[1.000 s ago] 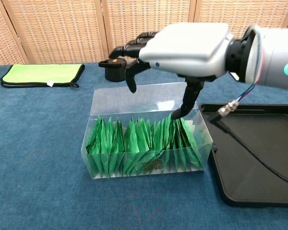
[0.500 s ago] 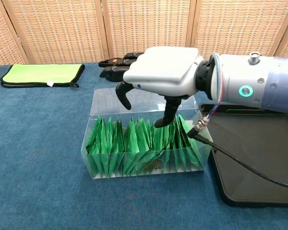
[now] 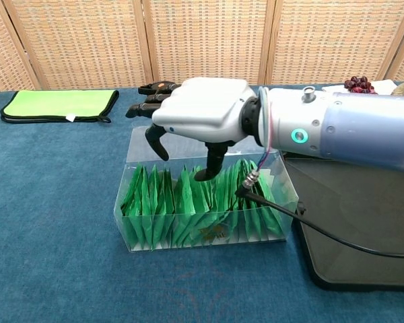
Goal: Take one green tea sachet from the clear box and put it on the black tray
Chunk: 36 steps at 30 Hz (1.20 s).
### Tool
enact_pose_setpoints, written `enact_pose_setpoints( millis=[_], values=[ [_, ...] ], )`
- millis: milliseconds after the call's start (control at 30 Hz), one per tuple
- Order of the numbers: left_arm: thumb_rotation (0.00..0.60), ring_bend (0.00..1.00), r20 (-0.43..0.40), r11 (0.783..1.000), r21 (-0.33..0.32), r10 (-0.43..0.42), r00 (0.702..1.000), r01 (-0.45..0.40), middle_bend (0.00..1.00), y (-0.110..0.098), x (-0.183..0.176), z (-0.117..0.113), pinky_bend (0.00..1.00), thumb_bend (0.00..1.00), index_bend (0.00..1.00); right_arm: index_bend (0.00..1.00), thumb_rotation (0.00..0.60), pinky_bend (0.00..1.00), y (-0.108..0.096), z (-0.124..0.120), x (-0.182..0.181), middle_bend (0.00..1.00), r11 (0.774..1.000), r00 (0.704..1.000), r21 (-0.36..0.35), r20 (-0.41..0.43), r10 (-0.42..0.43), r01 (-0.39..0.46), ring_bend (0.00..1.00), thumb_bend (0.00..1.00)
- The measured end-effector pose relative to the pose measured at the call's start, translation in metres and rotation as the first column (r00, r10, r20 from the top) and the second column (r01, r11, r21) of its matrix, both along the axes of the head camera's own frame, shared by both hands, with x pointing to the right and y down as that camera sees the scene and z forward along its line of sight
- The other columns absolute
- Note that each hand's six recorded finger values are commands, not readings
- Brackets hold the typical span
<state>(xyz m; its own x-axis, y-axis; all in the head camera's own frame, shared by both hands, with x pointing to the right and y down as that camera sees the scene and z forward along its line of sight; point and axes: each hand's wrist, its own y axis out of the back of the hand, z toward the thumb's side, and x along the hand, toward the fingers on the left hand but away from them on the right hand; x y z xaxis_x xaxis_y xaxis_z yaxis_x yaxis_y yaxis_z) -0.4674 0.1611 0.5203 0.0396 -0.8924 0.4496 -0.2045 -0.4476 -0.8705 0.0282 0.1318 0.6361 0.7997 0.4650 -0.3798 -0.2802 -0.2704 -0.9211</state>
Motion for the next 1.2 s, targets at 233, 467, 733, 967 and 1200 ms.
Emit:
enact_pose_setpoints(
  millis=[233,467,733,967,1200],
  values=[
    [0.6,0.0,-0.004,1.0,-0.006,-0.012,1.0,0.011,0.0,-0.002,-0.003,0.001,0.0,0.09,0.0,0.46,0.6,0.0,0.004,0.007,-0.013,0.08,0.999,0.999,0.004,-0.017,-0.039,0.039,0.0,0.4],
    [0.6,0.0,-0.007,1.0,-0.005,-0.016,1.0,0.016,0.0,-0.002,-0.004,0.001,0.0,0.09,0.0,0.47,0.6,0.0,0.004,0.01,-0.014,0.08,0.999,0.999,0.012,-0.028,-0.045,0.045,0.0,0.42],
    [0.6,0.0,-0.009,1.0,-0.006,-0.013,1.0,0.013,0.0,-0.002,-0.003,0.0,0.0,0.09,0.0,0.51,0.6,0.0,0.003,0.009,-0.01,0.09,0.999,0.998,0.014,-0.036,-0.042,0.043,0.0,0.45],
    [0.6,0.0,-0.011,1.0,-0.004,-0.015,1.0,0.015,0.0,-0.002,-0.003,-0.001,0.0,0.09,0.0,0.51,0.6,0.0,0.006,0.013,-0.008,0.09,0.998,0.997,0.019,-0.055,-0.055,0.057,0.0,0.48],
    [0.6,0.0,-0.014,1.0,-0.003,-0.016,1.0,0.016,0.0,-0.002,-0.004,-0.001,0.0,0.09,0.0,0.52,0.6,0.0,0.006,0.015,-0.009,0.09,0.997,0.996,0.035,-0.068,-0.063,0.066,0.0,0.49]
  ],
)
